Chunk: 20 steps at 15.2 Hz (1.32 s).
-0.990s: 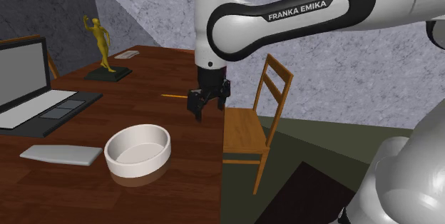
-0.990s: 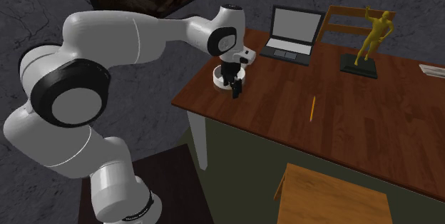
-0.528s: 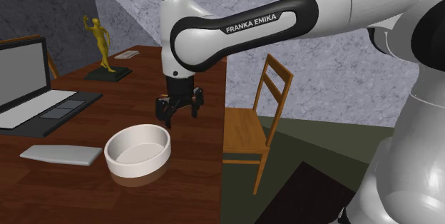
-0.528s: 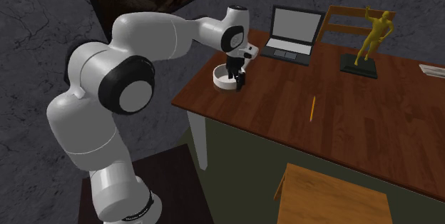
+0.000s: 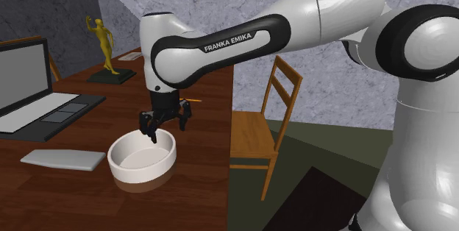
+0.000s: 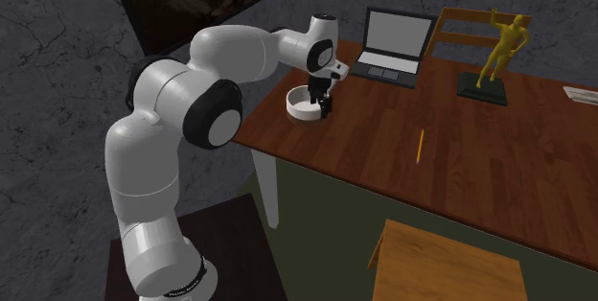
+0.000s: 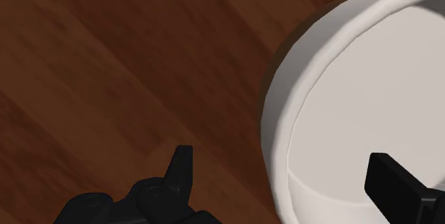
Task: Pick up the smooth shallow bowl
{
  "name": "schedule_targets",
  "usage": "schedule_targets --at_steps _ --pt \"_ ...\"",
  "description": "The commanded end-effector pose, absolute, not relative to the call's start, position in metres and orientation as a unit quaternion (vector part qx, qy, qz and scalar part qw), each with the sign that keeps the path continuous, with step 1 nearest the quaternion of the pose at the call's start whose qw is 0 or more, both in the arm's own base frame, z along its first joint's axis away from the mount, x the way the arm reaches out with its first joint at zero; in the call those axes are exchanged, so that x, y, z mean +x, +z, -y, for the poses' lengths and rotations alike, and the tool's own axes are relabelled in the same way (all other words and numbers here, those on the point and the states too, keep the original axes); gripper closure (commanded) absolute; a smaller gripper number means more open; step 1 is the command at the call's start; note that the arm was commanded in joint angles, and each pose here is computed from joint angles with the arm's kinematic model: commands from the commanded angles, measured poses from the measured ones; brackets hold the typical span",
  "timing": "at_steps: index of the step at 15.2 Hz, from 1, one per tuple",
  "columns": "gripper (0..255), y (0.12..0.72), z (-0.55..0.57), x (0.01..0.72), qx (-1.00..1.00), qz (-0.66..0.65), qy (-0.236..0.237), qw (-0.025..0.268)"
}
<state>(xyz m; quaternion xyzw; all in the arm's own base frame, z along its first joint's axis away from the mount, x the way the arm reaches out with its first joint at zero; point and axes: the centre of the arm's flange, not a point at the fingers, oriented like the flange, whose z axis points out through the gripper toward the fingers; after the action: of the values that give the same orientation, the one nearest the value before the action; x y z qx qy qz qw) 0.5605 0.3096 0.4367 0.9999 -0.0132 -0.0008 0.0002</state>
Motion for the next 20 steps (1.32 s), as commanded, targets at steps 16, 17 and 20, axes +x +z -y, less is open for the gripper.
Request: schedule_targets --at_steps 16,17,20 --pt "255 0.419 -0.310 0.561 1.000 0.013 -0.001 0.000" --pt "255 0.424 -0.310 0.561 1.000 0.013 -0.001 0.000" --pt "255 0.440 -0.310 0.561 1.000 0.013 -0.001 0.000"
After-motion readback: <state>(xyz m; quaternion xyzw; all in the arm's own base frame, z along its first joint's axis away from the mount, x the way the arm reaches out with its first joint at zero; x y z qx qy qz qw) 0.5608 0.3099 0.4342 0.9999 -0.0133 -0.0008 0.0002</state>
